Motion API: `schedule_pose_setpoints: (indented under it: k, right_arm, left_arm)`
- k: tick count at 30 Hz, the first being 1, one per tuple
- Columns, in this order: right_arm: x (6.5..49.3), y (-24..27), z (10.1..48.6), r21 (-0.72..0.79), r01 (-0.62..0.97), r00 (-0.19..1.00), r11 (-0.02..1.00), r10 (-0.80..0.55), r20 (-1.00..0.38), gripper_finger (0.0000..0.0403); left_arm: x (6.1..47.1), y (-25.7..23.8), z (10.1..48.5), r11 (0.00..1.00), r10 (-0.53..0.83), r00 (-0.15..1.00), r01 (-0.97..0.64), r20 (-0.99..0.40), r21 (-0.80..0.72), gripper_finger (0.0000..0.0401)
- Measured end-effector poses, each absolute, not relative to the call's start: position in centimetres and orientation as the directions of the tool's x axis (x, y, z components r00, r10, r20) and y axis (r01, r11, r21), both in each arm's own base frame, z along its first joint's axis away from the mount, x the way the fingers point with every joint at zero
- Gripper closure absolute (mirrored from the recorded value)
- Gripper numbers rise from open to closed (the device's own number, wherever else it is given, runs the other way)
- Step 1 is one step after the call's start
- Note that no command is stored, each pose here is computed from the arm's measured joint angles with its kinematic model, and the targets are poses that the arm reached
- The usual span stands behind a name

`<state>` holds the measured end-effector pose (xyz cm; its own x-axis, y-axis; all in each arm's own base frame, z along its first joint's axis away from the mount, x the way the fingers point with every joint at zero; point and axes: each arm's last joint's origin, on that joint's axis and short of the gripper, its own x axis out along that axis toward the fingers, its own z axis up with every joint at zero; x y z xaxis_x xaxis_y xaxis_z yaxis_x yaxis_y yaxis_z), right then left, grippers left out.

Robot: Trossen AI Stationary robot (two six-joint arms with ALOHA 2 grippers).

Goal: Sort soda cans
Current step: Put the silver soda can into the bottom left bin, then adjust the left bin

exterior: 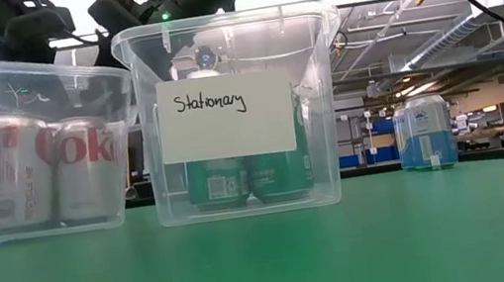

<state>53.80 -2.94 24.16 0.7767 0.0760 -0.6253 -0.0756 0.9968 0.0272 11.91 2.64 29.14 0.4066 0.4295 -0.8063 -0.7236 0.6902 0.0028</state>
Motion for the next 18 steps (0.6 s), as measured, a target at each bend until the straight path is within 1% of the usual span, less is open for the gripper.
schedule_pose_setpoints:
  k: [5, 7, 9, 11, 13, 15, 18]
  right_arm:
    - [53.8, -3.0, 24.9, -0.03, -0.115, 0.781, 0.993, 0.072, -0.62, 0.0121]
    - [53.7, -3.1, 25.3, -0.055, -0.132, 0.779, 0.99, 0.07, -0.623, 0.013]
    - [53.8, -3.0, 25.8, -0.064, -0.138, 0.791, 0.988, 0.071, -0.608, 0.0149]
    - [53.9, -2.8, 26.1, -0.062, -0.148, 0.798, 0.987, 0.082, -0.597, 0.0181]
    - [53.7, -2.6, 25.9, -0.063, -0.168, 0.784, 0.984, 0.094, -0.613, 0.0227]
    - [53.5, -2.2, 25.7, -0.088, -0.208, 0.763, 0.974, 0.105, -0.638, 0.0281]
    - [52.3, -1.4, 27.1, -0.143, -0.264, 0.727, 0.954, 0.099, -0.679, 0.0366]
  left_arm:
    - [11.9, 2.6, 29.1, 0.697, 0.426, 0.408, -0.717, -0.808, 0.006, 0.0401]
    - [11.9, 2.6, 29.1, 0.708, 0.426, 0.408, -0.706, -0.807, 0.016, 0.0401]
    - [12.0, 2.6, 29.2, 0.721, 0.426, 0.422, -0.692, -0.8, 0.019, 0.0401]
    - [12.4, 2.6, 29.4, 0.747, 0.409, 0.466, -0.665, -0.785, -0.006, 0.0401]
    - [12.8, 2.5, 29.7, 0.785, 0.374, 0.524, -0.618, -0.765, -0.039, 0.0401]
    - [13.1, 2.2, 30.2, 0.824, 0.333, 0.599, -0.56, -0.728, -0.084, 0.0401]
    - [13.5, 1.4, 30.8, 0.886, 0.261, 0.683, -0.449, -0.682, -0.111, 0.0401]
